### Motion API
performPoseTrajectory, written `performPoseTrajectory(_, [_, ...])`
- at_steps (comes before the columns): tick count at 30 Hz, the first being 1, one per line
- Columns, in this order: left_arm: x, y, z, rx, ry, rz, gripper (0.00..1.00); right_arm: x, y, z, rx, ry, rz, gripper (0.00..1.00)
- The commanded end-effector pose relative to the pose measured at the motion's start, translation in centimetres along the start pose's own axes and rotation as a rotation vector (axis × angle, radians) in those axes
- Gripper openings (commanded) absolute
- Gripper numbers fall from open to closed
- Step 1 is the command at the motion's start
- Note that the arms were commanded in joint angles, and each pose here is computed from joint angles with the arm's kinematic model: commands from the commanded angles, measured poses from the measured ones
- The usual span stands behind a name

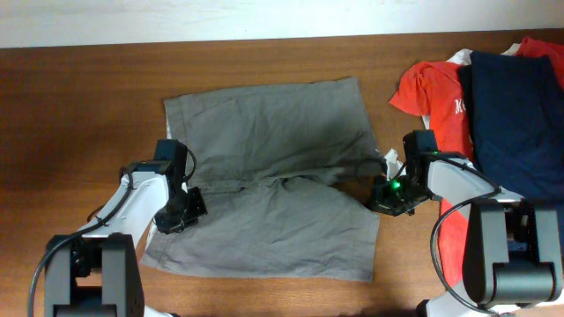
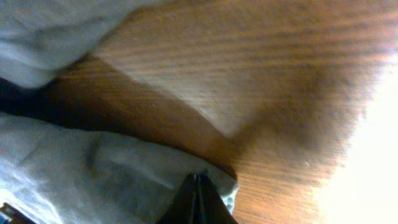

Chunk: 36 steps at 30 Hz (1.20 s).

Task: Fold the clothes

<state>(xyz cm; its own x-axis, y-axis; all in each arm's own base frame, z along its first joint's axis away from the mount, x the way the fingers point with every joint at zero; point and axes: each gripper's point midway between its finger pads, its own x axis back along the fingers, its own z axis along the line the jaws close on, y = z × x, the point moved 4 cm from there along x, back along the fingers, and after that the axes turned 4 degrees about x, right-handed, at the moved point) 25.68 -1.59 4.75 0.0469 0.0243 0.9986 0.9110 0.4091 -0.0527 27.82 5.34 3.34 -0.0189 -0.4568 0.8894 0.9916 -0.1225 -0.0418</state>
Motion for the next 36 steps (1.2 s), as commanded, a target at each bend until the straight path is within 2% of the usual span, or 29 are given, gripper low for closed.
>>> performPoseTrajectory(1, [-0.1, 0.2, 0.6, -0.008, 0.038, -0.015, 0.05, -1.7, 0.7, -4.5, -0.024, -0.273, -0.02, 0.04])
performPoseTrajectory(6, [-0.1, 0.1, 0.7, -0.008, 0.042, -0.009, 0.05, 0.6, 3.1, -7.7, -0.182, -0.562, -0.183, 0.04])
performPoseTrajectory(9, [-0.1, 0.2, 0.7, -0.008, 0.04, -0.013, 0.05, 1.3, 4.0, -7.6, -0.177, -0.585, -0.213, 0.04])
performPoseTrajectory(12, [1.1, 1.3, 0.1, -0.032, 0.02, -0.053, 0.05, 2.7, 6.3, -3.2, -0.046, -0.359, -0.203, 0.04])
performPoseTrajectory(14, [4.1, 2.7, -1.3, -0.074, -0.052, -0.121, 0.05, 6.0, 7.1, -0.1, -0.025, -0.268, -0.183, 0.04])
performPoseTrajectory(15, [6.0, 3.3, -2.1, -0.103, -0.106, -0.165, 0.06, 6.8, 7.1, 0.6, -0.021, -0.254, -0.176, 0.04])
performPoseTrajectory(17, [12.6, 4.5, -3.9, -0.142, -0.255, -0.343, 0.11, 8.9, 6.5, 3.8, 0.097, -0.113, -0.121, 0.04])
performPoseTrajectory(20, [18.7, 3.2, -3.6, -0.155, -0.339, -0.507, 0.22, 7.6, 4.0, 4.2, 0.099, -0.058, -0.009, 0.04])
performPoseTrajectory(24, [17.5, 2.0, -2.9, -0.147, -0.299, -0.424, 0.22, 3.7, 1.0, 3.4, 0.095, -0.043, 0.081, 0.04])
performPoseTrajectory(28, [16.6, 2.3, -2.9, -0.142, -0.275, -0.395, 0.23, 0.3, -1.6, 2.4, 0.096, -0.009, 0.122, 0.04])
performPoseTrajectory(29, [16.3, 2.3, -2.9, -0.141, -0.27, -0.383, 0.23, -0.3, -2.2, 1.4, 0.081, -0.046, 0.131, 0.04])
performPoseTrajectory(32, [15.4, 2.6, -2.8, -0.135, -0.239, -0.357, 0.23, -1.1, -3.0, -3.8, -0.071, -0.375, 0.076, 0.04])
performPoseTrajectory(33, [15.2, 2.7, -2.8, -0.135, -0.236, -0.35, 0.23, -1.0, -2.7, -4.6, -0.094, -0.435, 0.044, 0.04])
performPoseTrajectory(36, [14.8, 2.8, -2.9, -0.134, -0.23, -0.336, 0.23, -0.9, 0.1, -4.8, -0.085, -0.452, -0.102, 0.04])
